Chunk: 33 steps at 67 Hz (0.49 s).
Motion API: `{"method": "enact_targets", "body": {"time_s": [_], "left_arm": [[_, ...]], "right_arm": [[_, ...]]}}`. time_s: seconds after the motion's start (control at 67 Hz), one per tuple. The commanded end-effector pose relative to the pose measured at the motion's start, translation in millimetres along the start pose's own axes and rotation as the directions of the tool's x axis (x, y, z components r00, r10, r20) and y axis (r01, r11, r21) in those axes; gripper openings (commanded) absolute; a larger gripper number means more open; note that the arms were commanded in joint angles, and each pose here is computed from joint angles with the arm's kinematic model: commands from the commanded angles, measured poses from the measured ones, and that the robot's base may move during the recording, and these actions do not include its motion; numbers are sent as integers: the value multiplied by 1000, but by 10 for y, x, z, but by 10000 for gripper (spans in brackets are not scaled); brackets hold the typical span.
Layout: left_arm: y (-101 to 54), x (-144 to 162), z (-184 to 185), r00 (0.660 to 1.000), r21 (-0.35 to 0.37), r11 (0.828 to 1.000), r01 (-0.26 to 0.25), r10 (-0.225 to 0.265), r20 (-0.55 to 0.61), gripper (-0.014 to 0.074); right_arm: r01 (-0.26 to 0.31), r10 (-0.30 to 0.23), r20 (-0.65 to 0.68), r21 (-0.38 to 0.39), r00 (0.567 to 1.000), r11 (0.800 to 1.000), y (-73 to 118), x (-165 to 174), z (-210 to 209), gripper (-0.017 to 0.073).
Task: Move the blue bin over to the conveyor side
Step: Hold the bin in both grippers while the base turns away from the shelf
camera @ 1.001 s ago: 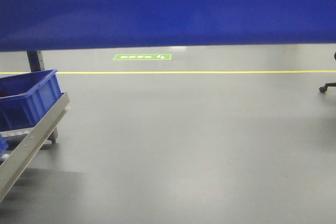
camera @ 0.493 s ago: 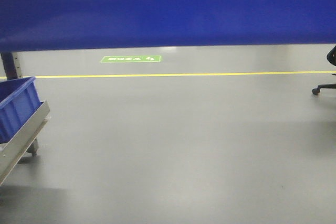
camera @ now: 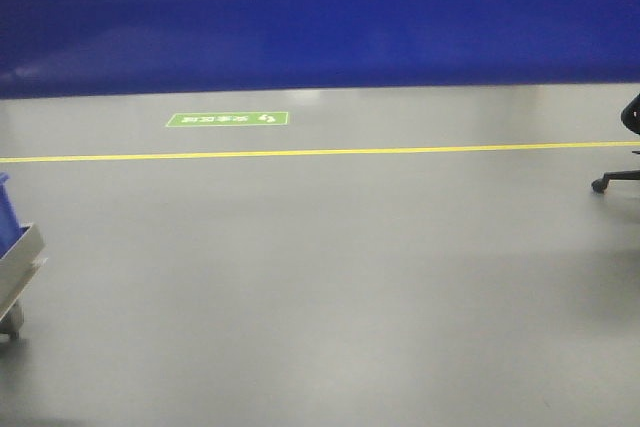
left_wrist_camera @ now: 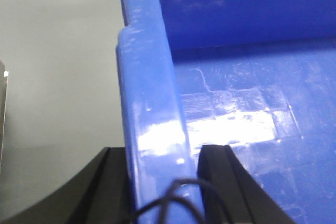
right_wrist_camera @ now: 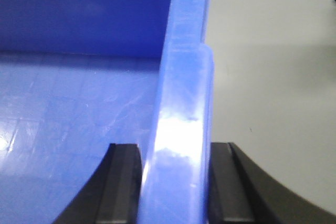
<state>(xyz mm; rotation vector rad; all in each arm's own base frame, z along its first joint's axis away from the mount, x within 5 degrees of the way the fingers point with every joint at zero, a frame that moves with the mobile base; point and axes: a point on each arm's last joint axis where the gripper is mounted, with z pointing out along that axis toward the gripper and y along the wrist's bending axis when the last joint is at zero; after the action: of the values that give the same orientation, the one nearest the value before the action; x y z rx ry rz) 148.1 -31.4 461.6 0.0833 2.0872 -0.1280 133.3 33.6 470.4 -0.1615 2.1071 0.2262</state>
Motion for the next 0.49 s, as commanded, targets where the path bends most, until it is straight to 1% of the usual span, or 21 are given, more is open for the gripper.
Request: {"method": "enact_targets", "body": {"time_s": [0.0, 0.478], "left_arm": [[3, -129, -117, 989, 3, 999, -35, 34, 147, -9], [3, -129, -117, 989, 3, 999, -35, 34, 147, -9]], "right_arm": [[42, -45, 173, 22, 984, 999, -9, -154, -147, -78], [42, -45, 172, 22, 984, 999, -9, -156, -141, -78]]}}
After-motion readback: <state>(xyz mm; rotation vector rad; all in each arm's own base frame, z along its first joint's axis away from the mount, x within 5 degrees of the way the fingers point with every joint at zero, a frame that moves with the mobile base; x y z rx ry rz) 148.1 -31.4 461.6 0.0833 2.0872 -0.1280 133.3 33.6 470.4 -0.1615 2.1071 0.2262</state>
